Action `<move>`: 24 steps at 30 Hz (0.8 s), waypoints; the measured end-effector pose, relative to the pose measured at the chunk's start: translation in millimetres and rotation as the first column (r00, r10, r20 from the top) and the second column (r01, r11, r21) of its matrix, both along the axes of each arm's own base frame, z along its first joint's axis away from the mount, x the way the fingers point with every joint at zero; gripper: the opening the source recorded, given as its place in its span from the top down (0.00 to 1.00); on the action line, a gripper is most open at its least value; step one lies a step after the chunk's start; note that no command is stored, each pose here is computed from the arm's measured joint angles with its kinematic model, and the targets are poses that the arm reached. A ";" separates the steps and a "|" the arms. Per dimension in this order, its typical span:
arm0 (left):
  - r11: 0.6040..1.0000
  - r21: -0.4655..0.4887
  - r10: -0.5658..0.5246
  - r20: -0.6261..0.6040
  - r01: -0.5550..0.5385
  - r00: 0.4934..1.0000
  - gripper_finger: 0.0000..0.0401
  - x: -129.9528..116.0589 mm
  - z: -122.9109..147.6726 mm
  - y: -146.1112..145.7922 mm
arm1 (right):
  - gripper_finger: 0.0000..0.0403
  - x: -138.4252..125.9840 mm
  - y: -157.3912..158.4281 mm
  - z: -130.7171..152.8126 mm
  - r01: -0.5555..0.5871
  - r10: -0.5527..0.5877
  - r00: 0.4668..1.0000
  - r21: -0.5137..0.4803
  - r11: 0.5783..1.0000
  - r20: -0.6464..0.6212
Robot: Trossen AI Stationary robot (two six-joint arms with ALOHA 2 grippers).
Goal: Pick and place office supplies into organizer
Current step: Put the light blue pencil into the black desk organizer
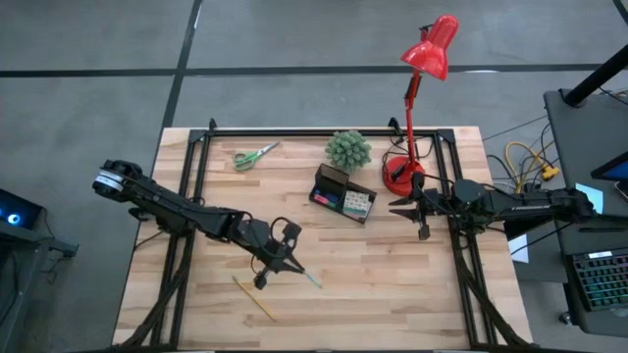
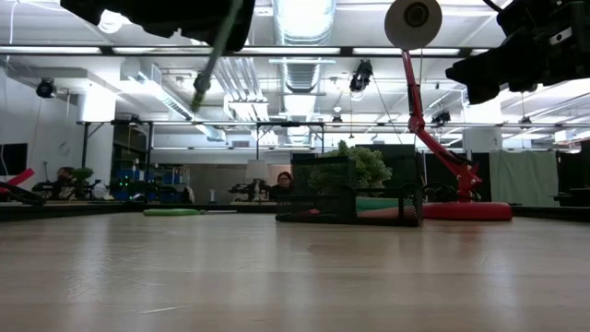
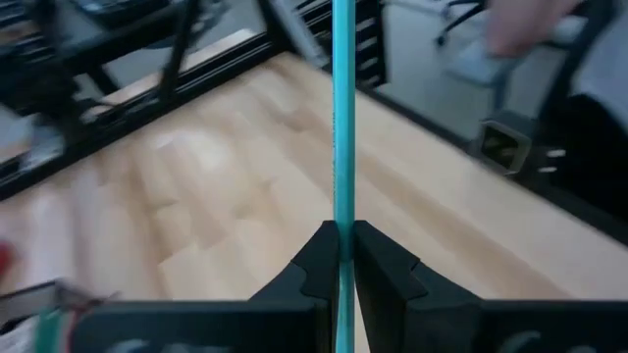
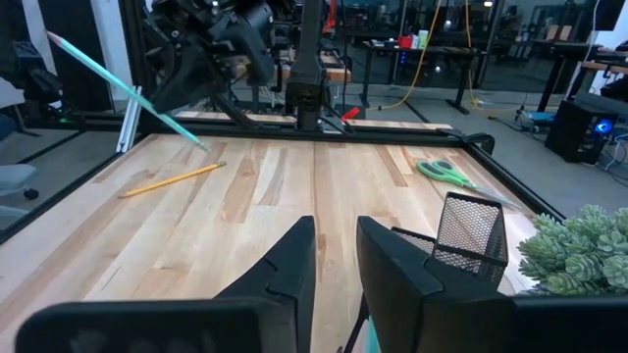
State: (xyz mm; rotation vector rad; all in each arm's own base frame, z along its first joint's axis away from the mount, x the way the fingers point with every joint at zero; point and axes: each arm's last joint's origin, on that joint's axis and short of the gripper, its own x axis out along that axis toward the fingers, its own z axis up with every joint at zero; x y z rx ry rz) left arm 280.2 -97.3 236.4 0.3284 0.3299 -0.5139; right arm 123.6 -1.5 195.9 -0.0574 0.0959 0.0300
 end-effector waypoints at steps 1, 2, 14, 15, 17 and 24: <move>1.000 0.009 0.022 0.003 -0.022 1.000 0.98 0.4 0.1 0.7 | 0.83 0.0 0.0 0.0 0.000 0.000 1.000 0.000 1.000 0.000; 0.999 0.016 0.042 0.007 -0.042 0.999 0.98 0.7 0.1 1.3 | 0.83 0.0 0.0 0.0 0.000 0.000 1.000 0.000 1.000 0.000; 0.946 0.114 0.299 0.059 -0.304 0.952 0.98 3.4 0.3 10.9 | 0.79 0.0 0.0 0.0 0.000 0.000 1.000 0.000 1.000 0.000; 0.936 0.123 0.323 0.066 -0.329 0.944 0.98 3.5 0.4 11.8 | 0.79 0.0 0.0 0.0 0.000 0.000 1.000 0.000 1.000 0.000; 0.921 0.136 0.359 0.075 -0.366 0.930 0.98 3.6 0.5 13.0 | 0.79 0.0 0.0 0.0 0.000 0.000 1.000 0.000 1.000 0.000; 0.890 0.158 0.418 0.092 -0.428 0.904 0.98 3.6 0.5 15.1 | 0.82 0.0 0.0 0.0 0.000 0.000 1.000 0.000 1.000 0.000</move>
